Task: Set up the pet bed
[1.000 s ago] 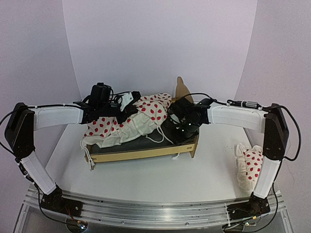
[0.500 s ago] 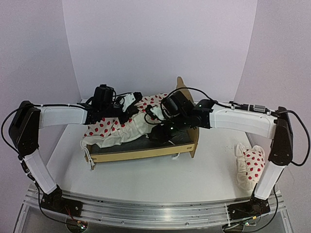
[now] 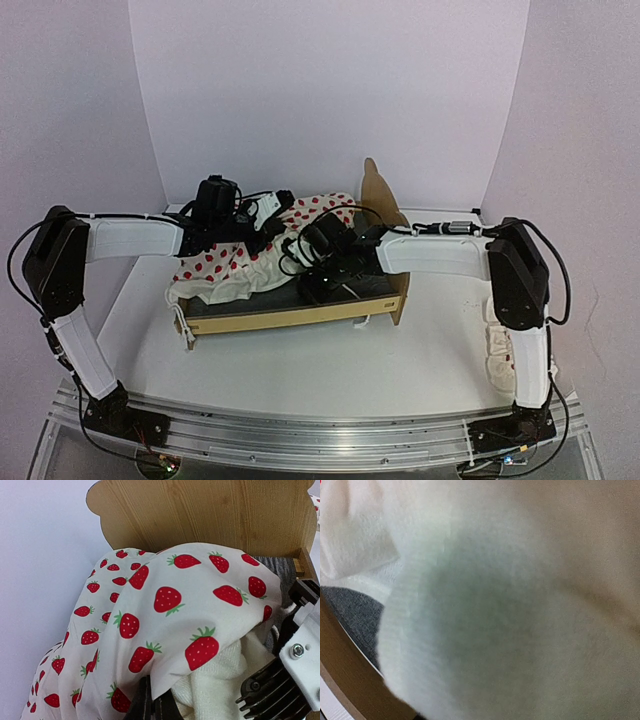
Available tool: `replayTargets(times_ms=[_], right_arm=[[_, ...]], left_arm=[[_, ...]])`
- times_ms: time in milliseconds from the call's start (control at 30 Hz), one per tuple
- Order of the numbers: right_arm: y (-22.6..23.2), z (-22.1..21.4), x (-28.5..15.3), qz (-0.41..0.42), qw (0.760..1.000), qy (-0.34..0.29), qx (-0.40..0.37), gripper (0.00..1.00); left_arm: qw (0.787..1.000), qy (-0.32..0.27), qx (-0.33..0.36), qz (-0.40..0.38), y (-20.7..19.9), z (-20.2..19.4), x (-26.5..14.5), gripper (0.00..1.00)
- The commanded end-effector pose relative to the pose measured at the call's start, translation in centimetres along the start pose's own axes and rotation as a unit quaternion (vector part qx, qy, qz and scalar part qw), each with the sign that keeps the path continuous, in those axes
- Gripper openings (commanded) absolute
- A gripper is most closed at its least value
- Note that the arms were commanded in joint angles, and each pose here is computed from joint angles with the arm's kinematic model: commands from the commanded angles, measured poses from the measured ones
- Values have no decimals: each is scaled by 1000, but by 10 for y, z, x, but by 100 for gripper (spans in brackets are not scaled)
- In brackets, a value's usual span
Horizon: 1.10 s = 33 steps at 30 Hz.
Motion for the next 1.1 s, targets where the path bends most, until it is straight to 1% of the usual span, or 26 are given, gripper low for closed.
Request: replayTargets(times_ms=[0,133,267,367,467,533,600,667,733,933,1067], right_arm=[[-5,21,-7,-32,999,-40,-12,31],[-7,25,-10,-46,998,-46,-18,32],[-18,21,-2,-60,997,-38,-10,33],[-24,13,10,-51,998,-22,2,34],[-22,4,20,-24,1000,-2,8,34],[-20,-2,22,-14,1000,8,17,31],[-20,-6,20,-11,1000,15,21,21],[-18,-5,11,1,1000,13,21,9],[-14,-1,-2,19,1000,5,20,1],[-4,18,-68,70,996,-47,20,0],[-1,9,-105,96,993,-60,44,0]], left_arm=[[999,-27,9,28,15,19,-4,0],[999,-25,9,26,14,18,-4,0],[999,-25,9,26,14,18,-4,0],[999,-26,11,26,15,19,-4,0],[999,-25,14,27,15,19,-4,0],[999,-23,15,28,15,18,-4,0],[999,-22,16,28,14,18,-4,0],[999,-21,14,26,14,17,-5,0],[999,-22,13,24,13,17,-5,0],[1000,-22,6,14,10,16,-4,0],[999,-27,0,-17,1,18,-4,0]])
Point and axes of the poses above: each gripper's point midway between its finger pads, its own x axis out along the fingers, its own y axis along the line the jaws close on, z = x × y, the point moved 8 cm from there along -x, back along the fingers, and after that the axes turned 7 degrees about x, right-handed, at the moved point
